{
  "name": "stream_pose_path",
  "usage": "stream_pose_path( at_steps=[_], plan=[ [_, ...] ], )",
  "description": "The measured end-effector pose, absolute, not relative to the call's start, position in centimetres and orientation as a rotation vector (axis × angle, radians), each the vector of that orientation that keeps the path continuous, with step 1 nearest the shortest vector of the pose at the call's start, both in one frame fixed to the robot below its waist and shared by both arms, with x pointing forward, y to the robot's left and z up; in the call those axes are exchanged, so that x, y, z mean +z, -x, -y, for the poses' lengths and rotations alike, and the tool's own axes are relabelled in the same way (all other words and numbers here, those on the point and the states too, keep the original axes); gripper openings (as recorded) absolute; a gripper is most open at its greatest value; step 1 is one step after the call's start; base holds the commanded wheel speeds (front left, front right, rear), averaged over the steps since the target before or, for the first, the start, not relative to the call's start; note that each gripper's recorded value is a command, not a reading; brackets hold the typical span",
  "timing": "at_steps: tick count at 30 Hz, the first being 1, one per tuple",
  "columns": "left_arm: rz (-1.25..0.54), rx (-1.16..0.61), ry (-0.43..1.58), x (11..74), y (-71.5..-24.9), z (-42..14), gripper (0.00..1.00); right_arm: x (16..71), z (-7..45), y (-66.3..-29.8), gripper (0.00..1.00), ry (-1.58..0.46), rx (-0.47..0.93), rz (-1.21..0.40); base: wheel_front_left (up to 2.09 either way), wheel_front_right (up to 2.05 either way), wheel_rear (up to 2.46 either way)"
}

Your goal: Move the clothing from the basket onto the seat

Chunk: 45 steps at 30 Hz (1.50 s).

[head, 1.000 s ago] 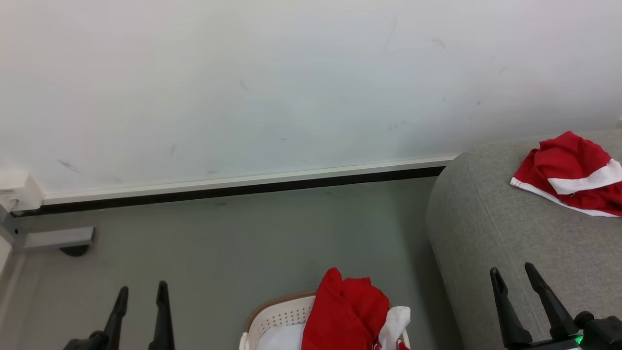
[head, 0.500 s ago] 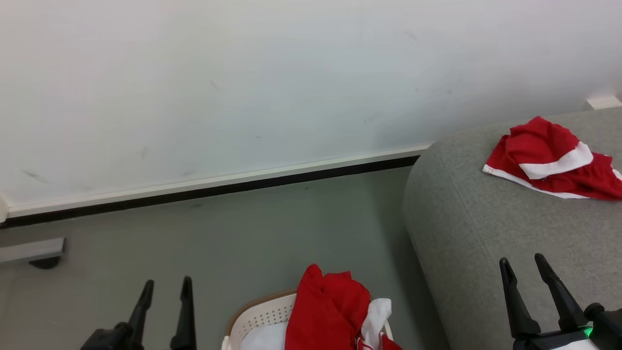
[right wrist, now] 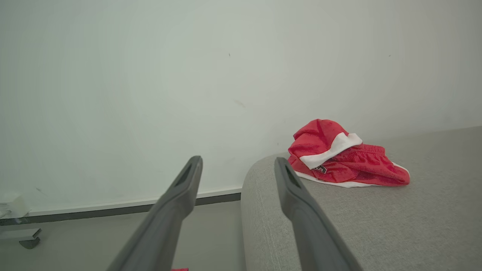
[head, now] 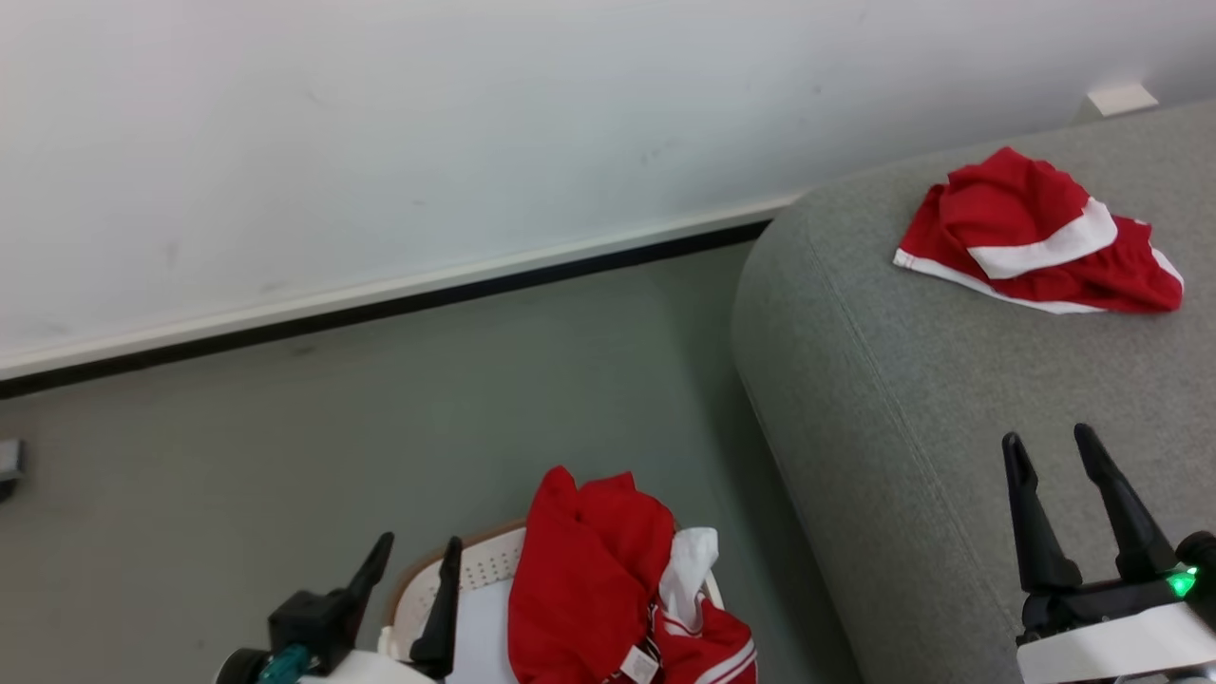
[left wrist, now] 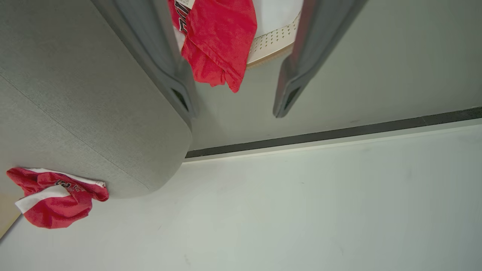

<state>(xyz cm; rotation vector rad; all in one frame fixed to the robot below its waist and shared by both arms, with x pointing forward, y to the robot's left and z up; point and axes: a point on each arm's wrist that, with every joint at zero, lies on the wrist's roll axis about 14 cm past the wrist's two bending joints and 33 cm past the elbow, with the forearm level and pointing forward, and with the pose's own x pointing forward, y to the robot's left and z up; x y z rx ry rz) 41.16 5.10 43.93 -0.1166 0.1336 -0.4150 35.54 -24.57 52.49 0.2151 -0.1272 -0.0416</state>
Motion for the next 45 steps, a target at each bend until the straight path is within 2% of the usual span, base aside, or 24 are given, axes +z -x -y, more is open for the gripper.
stream_pose_path(
  at_steps=[18,26,36,45],
  plan=[
    [-0.568,-0.715,0.005,30.8,-40.6,2.2,1.00,51.8,28.4,-38.6,1.00,-0.171,-0.149,0.107,0.00,0.00,0.00],
    [-0.757,-0.783,-0.066,24.9,-40.5,2.5,1.00,51.9,29.7,-41.6,1.00,-0.138,-0.172,0.127,0.00,0.00,0.00],
    [-1.021,-0.874,-0.195,17.8,-38.1,1.9,1.00,49.1,29.4,-44.8,1.00,-0.131,-0.170,0.080,0.00,0.00,0.00],
    [-1.146,-0.900,-0.244,13.4,-38.2,1.4,1.00,46.4,29.1,-46.7,1.00,-0.133,-0.172,0.037,0.00,0.00,0.00]
  ],
)
